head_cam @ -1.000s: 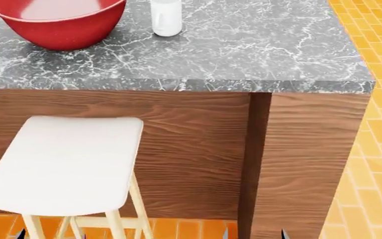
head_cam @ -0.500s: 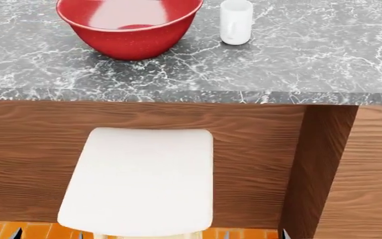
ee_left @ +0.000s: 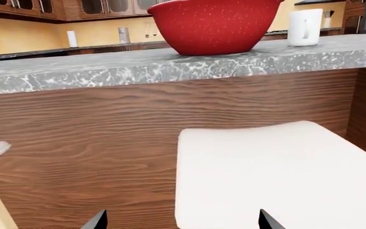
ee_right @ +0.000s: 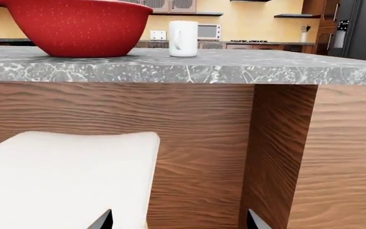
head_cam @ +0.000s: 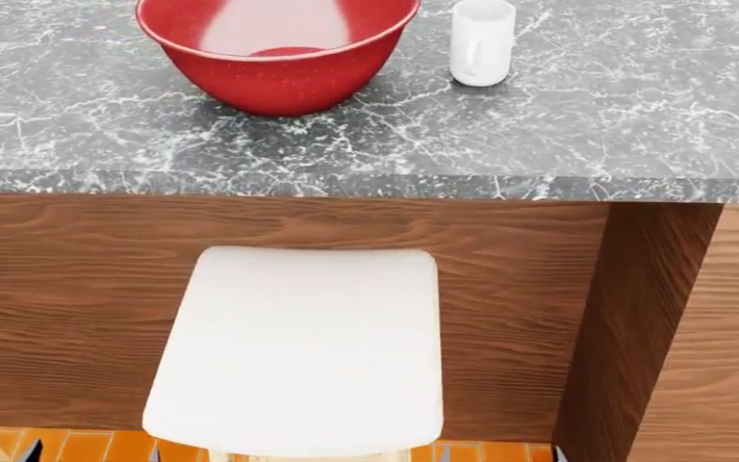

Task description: Place the cup inside the bowl on the dining table and move the bowl to any counter.

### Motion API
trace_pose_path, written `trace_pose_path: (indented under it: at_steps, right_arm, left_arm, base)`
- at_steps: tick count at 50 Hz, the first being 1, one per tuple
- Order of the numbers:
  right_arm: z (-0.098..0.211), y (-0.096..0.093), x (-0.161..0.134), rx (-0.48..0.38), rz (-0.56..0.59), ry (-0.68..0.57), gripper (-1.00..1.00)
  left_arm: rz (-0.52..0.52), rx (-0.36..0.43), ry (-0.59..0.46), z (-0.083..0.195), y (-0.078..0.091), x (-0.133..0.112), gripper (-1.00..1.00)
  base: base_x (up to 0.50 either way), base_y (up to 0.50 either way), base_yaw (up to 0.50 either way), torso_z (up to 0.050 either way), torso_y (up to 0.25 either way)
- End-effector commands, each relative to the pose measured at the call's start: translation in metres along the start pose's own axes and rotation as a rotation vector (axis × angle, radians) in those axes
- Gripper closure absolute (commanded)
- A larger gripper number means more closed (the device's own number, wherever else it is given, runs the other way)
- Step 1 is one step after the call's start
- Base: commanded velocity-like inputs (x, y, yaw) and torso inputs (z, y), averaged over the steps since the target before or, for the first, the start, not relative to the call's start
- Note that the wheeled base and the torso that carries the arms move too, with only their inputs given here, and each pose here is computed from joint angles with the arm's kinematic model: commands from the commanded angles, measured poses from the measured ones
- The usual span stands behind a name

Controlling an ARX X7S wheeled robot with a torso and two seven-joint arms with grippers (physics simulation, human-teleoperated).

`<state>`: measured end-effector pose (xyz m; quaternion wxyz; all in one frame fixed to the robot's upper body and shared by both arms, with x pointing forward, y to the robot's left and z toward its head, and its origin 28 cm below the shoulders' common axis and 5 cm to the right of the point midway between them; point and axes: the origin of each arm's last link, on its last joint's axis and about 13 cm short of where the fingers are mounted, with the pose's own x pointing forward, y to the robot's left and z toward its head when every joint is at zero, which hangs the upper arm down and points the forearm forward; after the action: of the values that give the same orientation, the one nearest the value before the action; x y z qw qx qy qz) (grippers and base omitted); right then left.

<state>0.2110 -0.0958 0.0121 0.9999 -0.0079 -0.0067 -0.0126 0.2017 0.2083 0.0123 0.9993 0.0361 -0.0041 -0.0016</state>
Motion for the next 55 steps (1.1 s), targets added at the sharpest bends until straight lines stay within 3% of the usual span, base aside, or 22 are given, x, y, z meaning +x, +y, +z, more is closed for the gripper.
trace_pose_path:
  at_steps: [1,44,52,53,54,55]
  right_arm:
    - [0.001,0.0,0.0,-0.001,-0.009,-0.007,-1.0]
    - [0.003,-0.001,0.0,-0.005,-0.006,-0.014,-1.0]
    - [0.003,0.0,0.001,0.003,0.004,-0.022,-1.0]
    - [0.003,0.0,0.001,0.002,0.007,-0.021,-1.0]
    - [0.019,-0.011,-0.017,0.039,-0.068,-0.143,-1.0]
    - [0.003,0.001,0.001,-0.002,0.01,-0.017,-1.0]
  left_arm:
    - [0.011,-0.014,-0.009,0.002,-0.002,0.001,-1.0]
    - [0.009,-0.019,-0.032,0.003,0.0,-0.001,-1.0]
    - [0.032,-0.016,-0.029,0.003,0.005,-0.002,-1.0]
    - [0.036,-0.025,-0.017,0.003,0.005,-0.002,-1.0]
    - [0.051,-0.143,-0.083,0.015,0.01,-0.013,-1.0]
    - [0.026,-0.029,-0.023,0.004,0.005,-0.002,-1.0]
  base:
    - [0.0,0.0,0.0,0.0,0.0]
    - [0.0,0.0,0.0,0.046,0.0]
    - [0.0,0.0,0.0,0.0,0.0]
    - [0.0,0.0,0.0,0.0,0.0]
    - [0.0,0.0,0.0,0.0,0.0]
    - [0.0,0.0,0.0,0.0,0.0]
